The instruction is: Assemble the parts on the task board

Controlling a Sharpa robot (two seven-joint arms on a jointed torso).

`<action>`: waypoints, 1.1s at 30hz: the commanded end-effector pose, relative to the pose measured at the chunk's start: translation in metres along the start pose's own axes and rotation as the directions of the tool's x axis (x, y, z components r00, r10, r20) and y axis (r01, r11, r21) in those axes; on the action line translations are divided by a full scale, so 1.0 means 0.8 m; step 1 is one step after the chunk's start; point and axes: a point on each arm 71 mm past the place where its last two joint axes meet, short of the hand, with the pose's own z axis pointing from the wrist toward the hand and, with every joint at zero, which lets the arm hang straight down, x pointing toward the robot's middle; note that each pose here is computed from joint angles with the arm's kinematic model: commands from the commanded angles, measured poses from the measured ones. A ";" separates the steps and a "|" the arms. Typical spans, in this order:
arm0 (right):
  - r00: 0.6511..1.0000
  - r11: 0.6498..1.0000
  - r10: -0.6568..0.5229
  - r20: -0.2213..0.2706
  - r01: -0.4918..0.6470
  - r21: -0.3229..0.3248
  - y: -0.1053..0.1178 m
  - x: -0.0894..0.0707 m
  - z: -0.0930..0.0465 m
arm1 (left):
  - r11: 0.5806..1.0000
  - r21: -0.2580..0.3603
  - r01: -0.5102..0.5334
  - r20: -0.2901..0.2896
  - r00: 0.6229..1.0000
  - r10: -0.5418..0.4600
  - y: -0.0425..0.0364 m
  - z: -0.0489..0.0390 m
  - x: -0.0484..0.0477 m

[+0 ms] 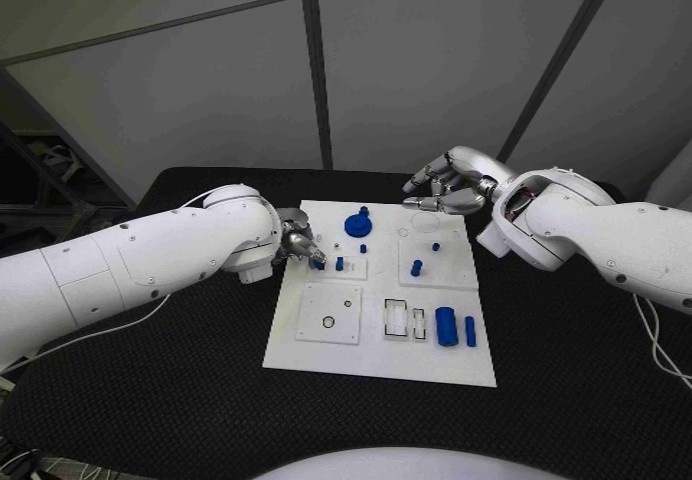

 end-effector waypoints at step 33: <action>1.000 1.000 -0.003 -0.003 0.003 -0.015 0.003 0.000 0.000 | 0.999 -0.028 -0.046 -0.052 0.998 0.045 -0.0025 0.007 0.005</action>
